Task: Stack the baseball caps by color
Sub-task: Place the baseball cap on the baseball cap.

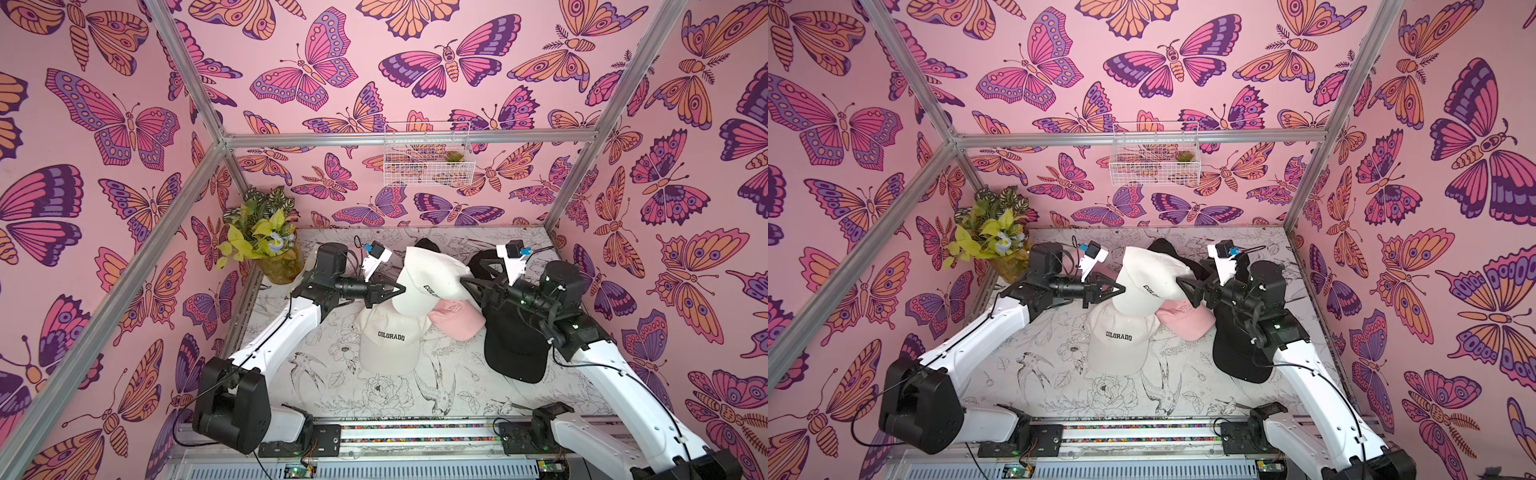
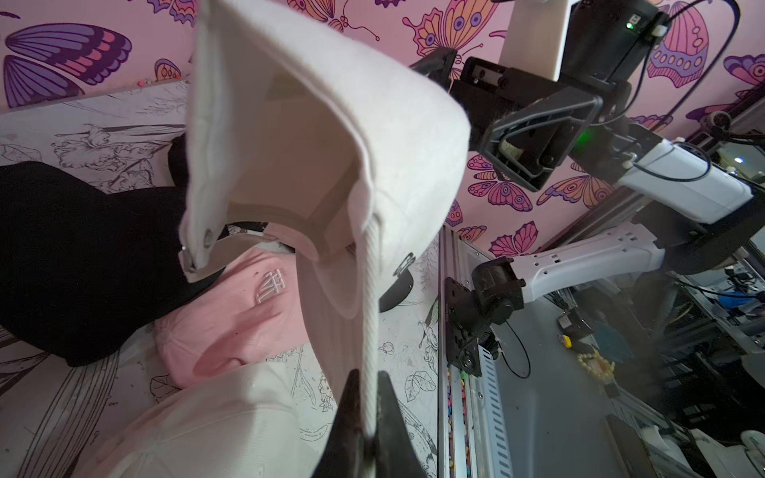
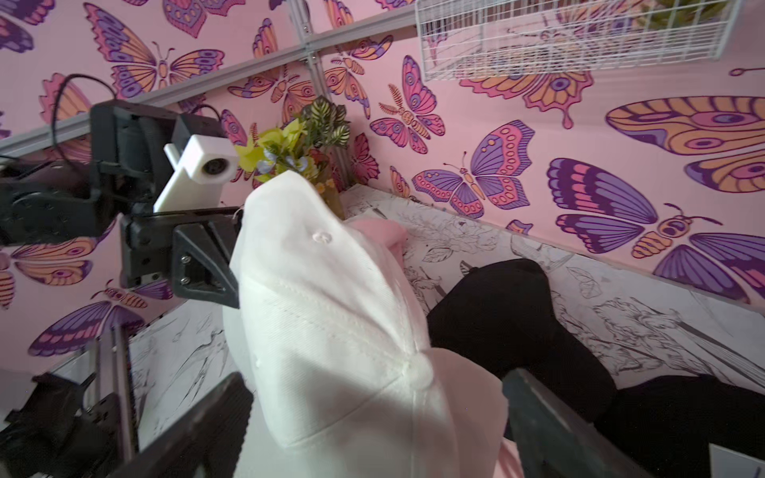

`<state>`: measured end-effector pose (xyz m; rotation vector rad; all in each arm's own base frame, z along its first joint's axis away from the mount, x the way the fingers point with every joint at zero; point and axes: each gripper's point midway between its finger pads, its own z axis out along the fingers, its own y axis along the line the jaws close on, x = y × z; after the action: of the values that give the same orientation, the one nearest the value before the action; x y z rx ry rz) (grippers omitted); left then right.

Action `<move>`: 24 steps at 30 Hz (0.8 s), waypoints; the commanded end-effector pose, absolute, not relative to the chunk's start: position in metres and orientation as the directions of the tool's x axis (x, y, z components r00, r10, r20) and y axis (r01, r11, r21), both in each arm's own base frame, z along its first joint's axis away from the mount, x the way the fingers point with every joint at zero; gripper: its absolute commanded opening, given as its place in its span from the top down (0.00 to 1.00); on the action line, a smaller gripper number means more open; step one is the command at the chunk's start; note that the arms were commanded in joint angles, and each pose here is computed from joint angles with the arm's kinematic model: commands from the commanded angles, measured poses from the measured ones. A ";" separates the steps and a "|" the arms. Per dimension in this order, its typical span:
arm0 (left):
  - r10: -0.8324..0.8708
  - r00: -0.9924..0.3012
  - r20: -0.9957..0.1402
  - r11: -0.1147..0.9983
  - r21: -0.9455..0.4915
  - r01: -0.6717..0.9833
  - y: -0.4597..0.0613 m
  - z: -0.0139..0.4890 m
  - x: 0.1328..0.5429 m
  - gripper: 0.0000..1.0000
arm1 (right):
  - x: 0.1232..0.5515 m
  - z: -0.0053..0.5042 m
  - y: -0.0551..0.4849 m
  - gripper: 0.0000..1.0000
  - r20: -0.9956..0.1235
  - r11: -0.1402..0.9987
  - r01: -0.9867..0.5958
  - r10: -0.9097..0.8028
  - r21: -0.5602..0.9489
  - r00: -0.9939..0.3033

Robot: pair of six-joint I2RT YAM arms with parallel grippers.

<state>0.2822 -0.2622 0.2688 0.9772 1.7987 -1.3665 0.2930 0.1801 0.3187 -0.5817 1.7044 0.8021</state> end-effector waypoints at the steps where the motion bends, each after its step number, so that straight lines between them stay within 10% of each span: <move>1: 0.194 -0.456 -0.868 0.063 -0.453 0.889 -0.259 0.283 0.258 1.00 | 0.272 0.328 0.189 0.01 -0.970 0.559 -0.810 -0.045 0.175 -0.241; 24: 0.226 -0.422 -0.878 0.066 -0.419 0.906 -0.257 0.293 0.255 1.00 | 0.248 0.303 0.223 0.03 -0.951 0.246 -0.943 -0.157 0.225 -0.268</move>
<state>0.2537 -0.2559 0.2807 1.1126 1.7703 -1.3932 0.2603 0.2162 0.2974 -0.9698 1.6673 1.0354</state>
